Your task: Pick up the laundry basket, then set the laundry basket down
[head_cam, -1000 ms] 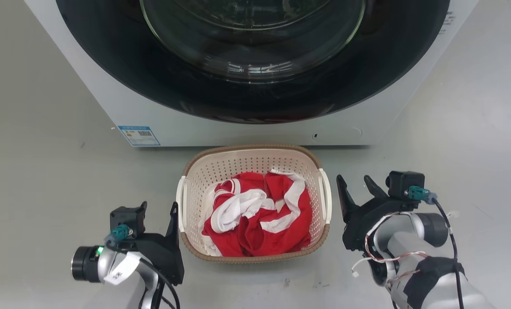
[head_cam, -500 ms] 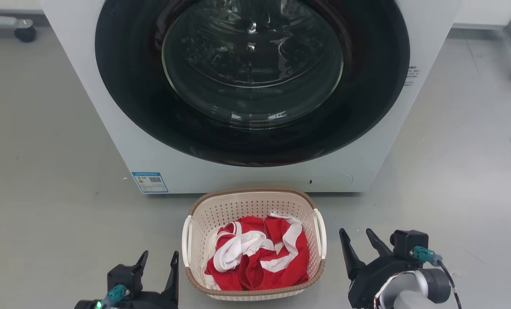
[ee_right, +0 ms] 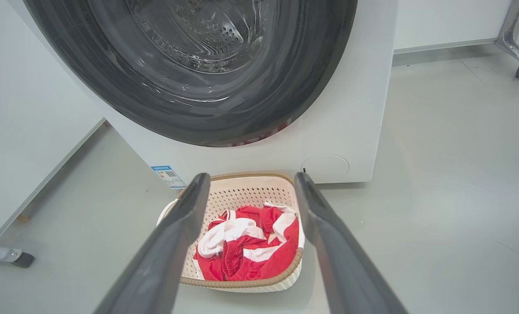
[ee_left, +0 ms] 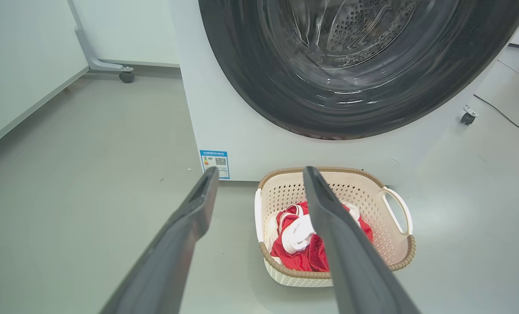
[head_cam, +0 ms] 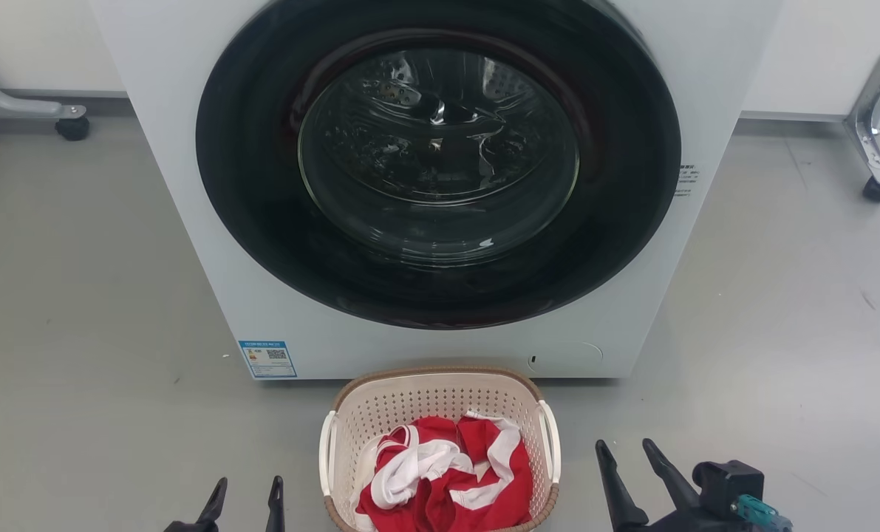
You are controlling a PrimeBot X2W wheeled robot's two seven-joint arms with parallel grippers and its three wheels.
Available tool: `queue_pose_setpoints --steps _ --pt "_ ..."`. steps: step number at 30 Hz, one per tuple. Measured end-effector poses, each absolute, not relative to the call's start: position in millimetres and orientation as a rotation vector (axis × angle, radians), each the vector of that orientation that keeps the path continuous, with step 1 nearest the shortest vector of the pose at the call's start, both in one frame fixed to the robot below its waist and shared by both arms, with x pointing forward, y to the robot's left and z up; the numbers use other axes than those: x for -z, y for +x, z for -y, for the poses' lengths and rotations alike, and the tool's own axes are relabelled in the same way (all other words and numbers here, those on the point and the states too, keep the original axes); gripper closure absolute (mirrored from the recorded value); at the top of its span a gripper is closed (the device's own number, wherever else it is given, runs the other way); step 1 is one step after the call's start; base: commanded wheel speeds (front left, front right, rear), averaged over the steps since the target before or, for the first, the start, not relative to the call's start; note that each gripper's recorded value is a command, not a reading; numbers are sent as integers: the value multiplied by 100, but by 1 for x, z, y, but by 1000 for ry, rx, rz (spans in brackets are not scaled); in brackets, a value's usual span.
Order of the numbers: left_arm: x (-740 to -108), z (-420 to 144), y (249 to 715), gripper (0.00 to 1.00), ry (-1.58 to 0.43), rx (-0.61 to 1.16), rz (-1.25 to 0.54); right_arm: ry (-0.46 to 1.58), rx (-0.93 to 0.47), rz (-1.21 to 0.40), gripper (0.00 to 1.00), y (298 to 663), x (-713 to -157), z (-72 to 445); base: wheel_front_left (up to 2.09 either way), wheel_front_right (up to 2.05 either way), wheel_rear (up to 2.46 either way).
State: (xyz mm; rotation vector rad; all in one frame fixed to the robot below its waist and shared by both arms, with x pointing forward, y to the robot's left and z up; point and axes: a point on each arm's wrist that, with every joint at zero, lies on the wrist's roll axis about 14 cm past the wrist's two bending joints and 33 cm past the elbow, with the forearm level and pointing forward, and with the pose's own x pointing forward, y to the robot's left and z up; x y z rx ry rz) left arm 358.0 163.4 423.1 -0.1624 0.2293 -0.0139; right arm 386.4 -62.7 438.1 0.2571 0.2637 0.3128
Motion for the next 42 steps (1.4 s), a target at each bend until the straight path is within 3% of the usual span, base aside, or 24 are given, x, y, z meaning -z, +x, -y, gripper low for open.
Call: queue_pose_setpoints --steps 18,42 --pt "-450 -168 339 0 -150 -37 -117 255 -198 -141 0 361 -458 91 0 0 0" --pt "-475 -168 342 0 -107 -44 -31 210 -162 -31 0 359 -485 96 0 0 0"
